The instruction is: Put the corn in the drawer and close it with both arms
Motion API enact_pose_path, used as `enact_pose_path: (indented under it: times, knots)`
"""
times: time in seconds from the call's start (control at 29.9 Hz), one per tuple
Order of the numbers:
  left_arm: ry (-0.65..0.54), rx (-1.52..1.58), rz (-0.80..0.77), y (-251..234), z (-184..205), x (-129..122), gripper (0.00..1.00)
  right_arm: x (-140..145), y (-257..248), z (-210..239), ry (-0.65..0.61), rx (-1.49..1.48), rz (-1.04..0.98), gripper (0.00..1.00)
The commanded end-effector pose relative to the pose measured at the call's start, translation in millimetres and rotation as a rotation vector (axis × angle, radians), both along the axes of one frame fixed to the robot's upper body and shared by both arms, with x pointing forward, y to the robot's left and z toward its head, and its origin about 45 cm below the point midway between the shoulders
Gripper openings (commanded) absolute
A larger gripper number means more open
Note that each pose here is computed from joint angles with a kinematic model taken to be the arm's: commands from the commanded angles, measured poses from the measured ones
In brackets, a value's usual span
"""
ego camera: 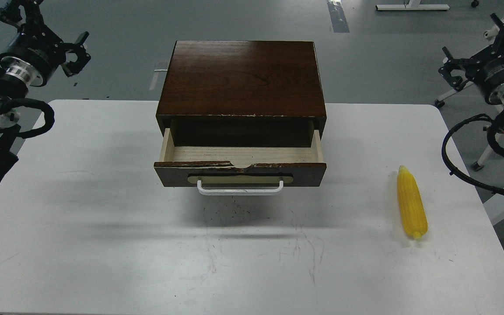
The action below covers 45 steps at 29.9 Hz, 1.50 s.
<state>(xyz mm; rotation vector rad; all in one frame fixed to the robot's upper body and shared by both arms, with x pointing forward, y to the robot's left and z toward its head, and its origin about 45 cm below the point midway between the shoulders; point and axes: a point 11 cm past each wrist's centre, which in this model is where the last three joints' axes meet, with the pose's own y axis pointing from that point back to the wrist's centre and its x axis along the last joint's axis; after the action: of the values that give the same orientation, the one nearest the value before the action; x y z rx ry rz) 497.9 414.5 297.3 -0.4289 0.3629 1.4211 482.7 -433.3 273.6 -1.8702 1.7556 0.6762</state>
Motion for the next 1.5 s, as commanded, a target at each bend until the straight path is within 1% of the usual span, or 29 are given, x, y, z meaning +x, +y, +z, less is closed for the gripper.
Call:
enact_pose_path:
  times: [0.0, 0.2, 0.33, 0.4, 0.47, 0.6, 0.67, 0.7, 0.74, 0.87, 0.94, 1.0, 1.07, 1.14, 1.17, 1.24, 1.34, 1.4, 1.44, 1.47]
  knots:
    - [0.014, 0.002, 0.002, 1, -7, -3, 0.98, 0, 2, -2, 0.002, 0.001, 0.003, 1.00]
    - [0.030, 0.002, 0.009, 5, -16, -7, 0.98, -1, 1, -2, 0.013, -0.018, 0.012, 1.00]
    - [0.040, 0.001, 0.026, 13, -21, -12, 0.98, 1, -3, 8, 0.008, -0.058, 0.020, 1.00]
    - [0.036, 0.002, 0.038, 17, -24, -14, 0.98, 0, -19, 26, -0.002, -0.121, 0.007, 1.00]
    - [0.032, 0.003, 0.044, 18, -24, -15, 0.98, 2, -31, 59, -0.013, -0.238, 0.019, 1.00]
    - [0.044, 0.014, 0.041, 21, -26, -16, 0.98, 4, -33, 101, -0.027, -0.394, 0.066, 1.00]
    - [0.044, 0.016, 0.036, 18, -26, -15, 0.98, 4, -29, 124, -0.006, -0.572, 0.127, 1.00]
    - [0.044, 0.016, 0.034, 17, -26, -15, 0.98, 4, -24, 130, -0.001, -0.629, 0.152, 1.00]
    - [0.045, 0.018, 0.034, 17, -26, -15, 0.98, 4, -14, 136, 0.017, -0.752, 0.209, 1.00]
    - [0.042, 0.017, 0.031, 17, -25, -15, 0.98, -4, 8, 143, 0.053, -1.054, 0.355, 1.00]
    - [0.041, 0.019, 0.034, 18, -25, -16, 0.98, -15, 37, 134, 0.055, -1.231, 0.503, 1.00]
    - [0.041, 0.020, 0.035, 19, -24, -16, 0.98, -23, 47, 128, 0.069, -1.320, 0.570, 1.00]
    - [0.038, 0.022, 0.041, 22, -23, -16, 0.98, -37, 56, 115, 0.115, -1.467, 0.664, 1.00]
    - [0.034, 0.032, 0.052, 30, -18, -18, 0.98, -59, 61, 89, 0.165, -1.676, 0.788, 1.00]
    - [0.033, 0.036, 0.054, 32, -17, -19, 0.98, -64, 58, 83, 0.178, -1.721, 0.808, 1.00]
    - [0.024, 0.047, 0.057, 39, -10, -20, 0.98, -77, 52, 61, 0.225, -1.794, 0.874, 1.00]
    - [0.015, 0.054, 0.057, 43, -4, -22, 0.98, -97, 50, 24, 0.291, -1.797, 0.983, 1.00]
    - [0.014, 0.055, 0.059, 43, -4, -22, 0.98, -104, 49, 10, 0.319, -1.785, 1.016, 1.00]
    - [0.015, 0.055, 0.062, 45, -4, -23, 0.98, -114, 49, -8, 0.346, -1.782, 1.064, 1.00]
    - [0.015, 0.055, 0.062, 45, -4, -23, 0.98, -119, 48, -16, 0.361, -1.789, 1.086, 1.00]
